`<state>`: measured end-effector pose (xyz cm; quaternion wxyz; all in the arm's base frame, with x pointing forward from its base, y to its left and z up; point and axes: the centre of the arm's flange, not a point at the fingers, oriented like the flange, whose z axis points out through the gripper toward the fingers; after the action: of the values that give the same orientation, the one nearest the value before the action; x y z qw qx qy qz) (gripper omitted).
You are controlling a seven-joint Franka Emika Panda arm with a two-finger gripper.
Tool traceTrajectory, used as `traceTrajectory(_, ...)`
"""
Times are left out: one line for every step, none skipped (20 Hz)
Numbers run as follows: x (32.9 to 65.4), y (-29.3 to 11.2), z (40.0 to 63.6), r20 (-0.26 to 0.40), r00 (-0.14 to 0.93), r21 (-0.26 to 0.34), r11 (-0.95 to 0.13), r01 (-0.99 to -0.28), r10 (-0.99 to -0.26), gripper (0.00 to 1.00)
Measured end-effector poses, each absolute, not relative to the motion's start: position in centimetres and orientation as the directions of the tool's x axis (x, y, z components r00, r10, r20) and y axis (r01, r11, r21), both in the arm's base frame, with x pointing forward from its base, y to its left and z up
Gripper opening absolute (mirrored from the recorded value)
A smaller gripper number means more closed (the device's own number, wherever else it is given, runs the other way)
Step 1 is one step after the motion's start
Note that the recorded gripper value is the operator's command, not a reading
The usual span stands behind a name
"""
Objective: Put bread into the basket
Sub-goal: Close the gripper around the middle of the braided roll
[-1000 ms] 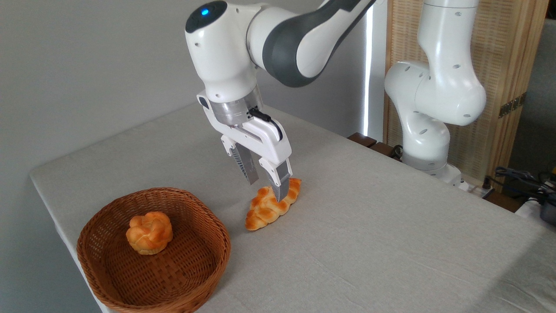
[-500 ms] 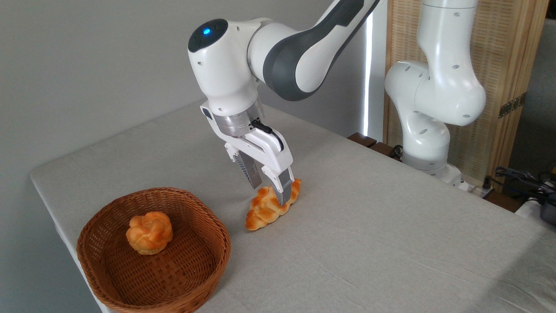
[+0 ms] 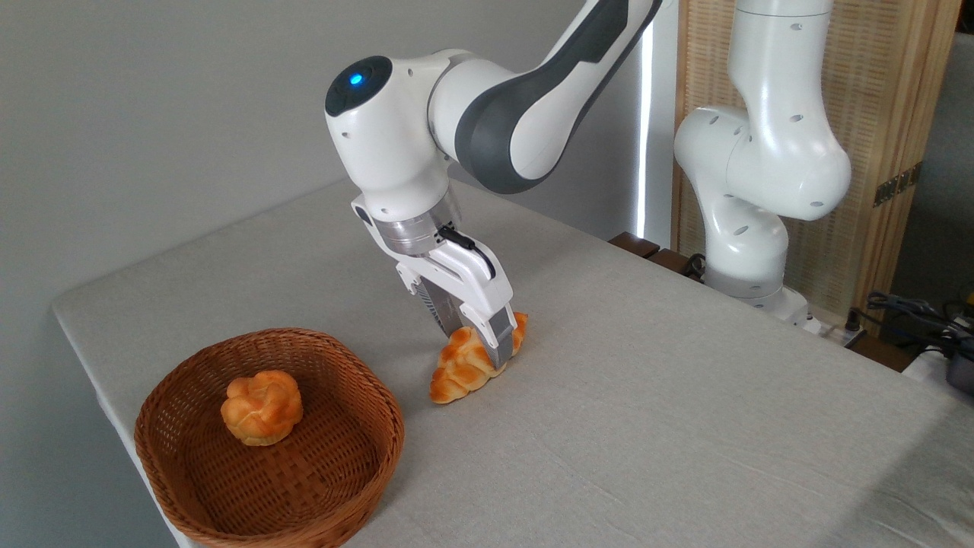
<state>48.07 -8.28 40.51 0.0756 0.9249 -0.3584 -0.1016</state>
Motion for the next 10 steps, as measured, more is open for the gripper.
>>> traceTrajectory(48.09,-8.29,40.4,-0.136,0.722,0.213,-0.731,-0.648,-0.679,0.85)
traceTrajectory(48.11,-8.26,40.33,-0.139,0.719,0.21,-0.73,-0.65,-0.681,0.74)
traceTrajectory(48.11,-8.22,40.3,-0.144,0.716,0.204,-0.728,-0.654,-0.683,0.65)
traceTrajectory(48.12,-8.22,40.31,-0.146,0.714,0.2,-0.727,-0.657,-0.685,0.59)
traceTrajectory(48.12,-8.23,40.31,-0.147,0.712,0.198,-0.726,-0.658,-0.686,0.56)
traceTrajectory(48.11,-8.25,40.31,-0.148,0.712,0.197,-0.726,-0.659,-0.687,0.55)
traceTrajectory(48.11,-8.26,40.31,-0.148,0.711,0.197,-0.725,-0.66,-0.687,0.55)
traceTrajectory(48.11,-8.27,40.31,-0.148,0.711,0.197,-0.725,-0.66,-0.687,0.55)
traceTrajectory(48.12,-8.27,40.31,-0.148,0.711,0.196,-0.725,-0.66,-0.687,0.55)
traceTrajectory(48.12,-8.27,40.31,-0.148,0.711,0.196,-0.725,-0.66,-0.687,0.55)
